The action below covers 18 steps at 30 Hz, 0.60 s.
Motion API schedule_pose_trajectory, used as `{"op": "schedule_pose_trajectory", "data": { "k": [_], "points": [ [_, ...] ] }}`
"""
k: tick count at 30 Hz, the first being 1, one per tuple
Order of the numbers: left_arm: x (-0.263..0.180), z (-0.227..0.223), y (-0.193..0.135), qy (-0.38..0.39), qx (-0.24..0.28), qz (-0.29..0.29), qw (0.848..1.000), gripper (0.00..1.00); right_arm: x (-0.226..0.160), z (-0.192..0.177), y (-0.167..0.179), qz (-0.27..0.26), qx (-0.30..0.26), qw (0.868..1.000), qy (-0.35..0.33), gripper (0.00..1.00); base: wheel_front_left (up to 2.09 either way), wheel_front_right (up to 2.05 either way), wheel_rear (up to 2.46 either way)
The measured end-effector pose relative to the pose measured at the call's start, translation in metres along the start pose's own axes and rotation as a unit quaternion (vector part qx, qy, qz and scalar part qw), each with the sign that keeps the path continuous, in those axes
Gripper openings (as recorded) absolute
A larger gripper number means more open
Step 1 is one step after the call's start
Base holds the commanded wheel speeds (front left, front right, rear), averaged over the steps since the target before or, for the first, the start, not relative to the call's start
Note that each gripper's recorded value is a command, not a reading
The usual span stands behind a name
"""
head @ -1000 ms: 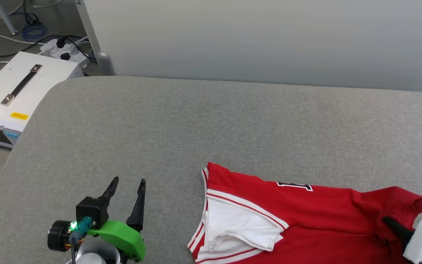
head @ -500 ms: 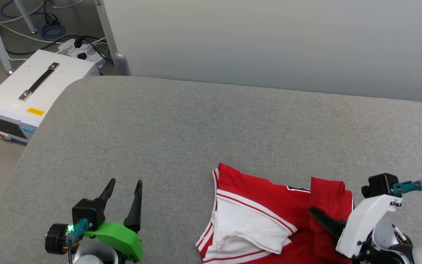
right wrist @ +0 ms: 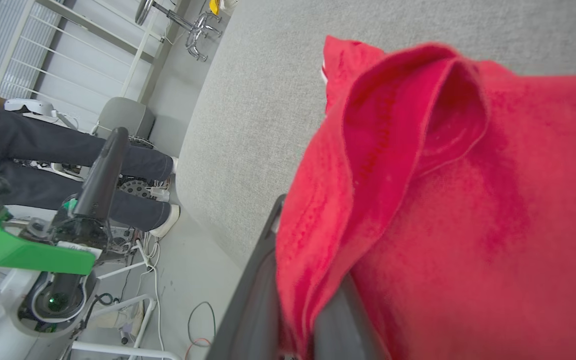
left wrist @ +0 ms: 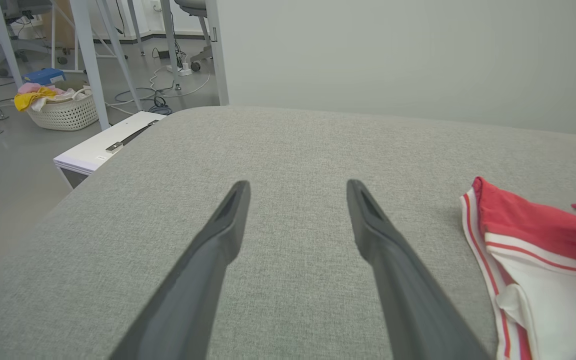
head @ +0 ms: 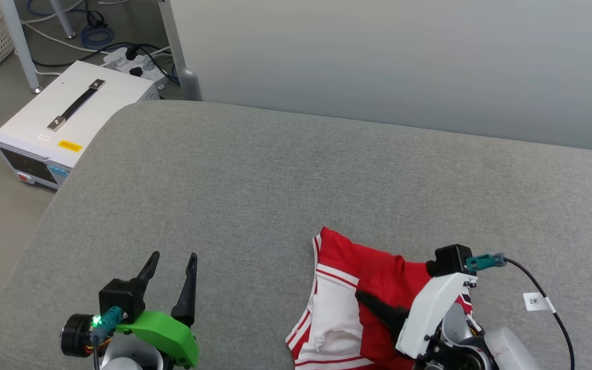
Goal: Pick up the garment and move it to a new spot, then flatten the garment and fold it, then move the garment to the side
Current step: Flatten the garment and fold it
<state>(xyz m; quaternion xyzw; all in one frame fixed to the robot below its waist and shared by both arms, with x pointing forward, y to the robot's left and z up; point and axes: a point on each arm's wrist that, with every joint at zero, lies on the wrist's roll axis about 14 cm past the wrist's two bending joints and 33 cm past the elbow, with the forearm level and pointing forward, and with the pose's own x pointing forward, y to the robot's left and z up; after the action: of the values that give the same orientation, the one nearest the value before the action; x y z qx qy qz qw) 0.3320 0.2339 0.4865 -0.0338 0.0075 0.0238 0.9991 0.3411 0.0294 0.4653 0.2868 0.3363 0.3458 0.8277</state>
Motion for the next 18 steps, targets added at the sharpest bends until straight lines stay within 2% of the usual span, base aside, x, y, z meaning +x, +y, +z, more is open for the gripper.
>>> {"op": "schedule_pose_trajectory", "data": {
  "k": [8,9,10,11,14,18],
  "points": [
    [-0.005,-0.003,0.008,0.004,0.001,0.013,1.0,1.0,0.026,-0.01,0.001,0.004,0.005,1.0,0.012,0.0,0.0,0.0,0.0],
    [-0.005,-0.003,0.008,0.004,0.001,0.013,1.0,1.0,0.028,-0.011,-0.003,-0.004,0.003,1.0,0.014,0.25,0.0,0.0,0.0],
    [-0.006,-0.003,0.008,0.005,0.001,0.014,1.0,1.0,0.029,-0.012,-0.005,-0.008,0.0,1.0,0.016,0.68,0.0,0.0,0.0],
    [-0.006,-0.004,0.008,0.005,0.002,0.013,1.0,1.0,0.031,-0.014,-0.008,-0.013,-0.002,1.0,0.019,1.0,0.0,0.0,0.0],
    [-0.005,-0.004,0.009,0.006,0.003,0.014,1.0,1.0,0.036,-0.016,-0.004,-0.008,-0.015,0.999,0.027,1.0,0.0,0.0,0.0],
    [-0.003,-0.004,0.008,0.006,0.003,0.013,1.0,1.0,0.042,-0.016,0.023,0.032,-0.02,0.999,0.033,1.0,0.0,0.0,0.0]
  ]
}}
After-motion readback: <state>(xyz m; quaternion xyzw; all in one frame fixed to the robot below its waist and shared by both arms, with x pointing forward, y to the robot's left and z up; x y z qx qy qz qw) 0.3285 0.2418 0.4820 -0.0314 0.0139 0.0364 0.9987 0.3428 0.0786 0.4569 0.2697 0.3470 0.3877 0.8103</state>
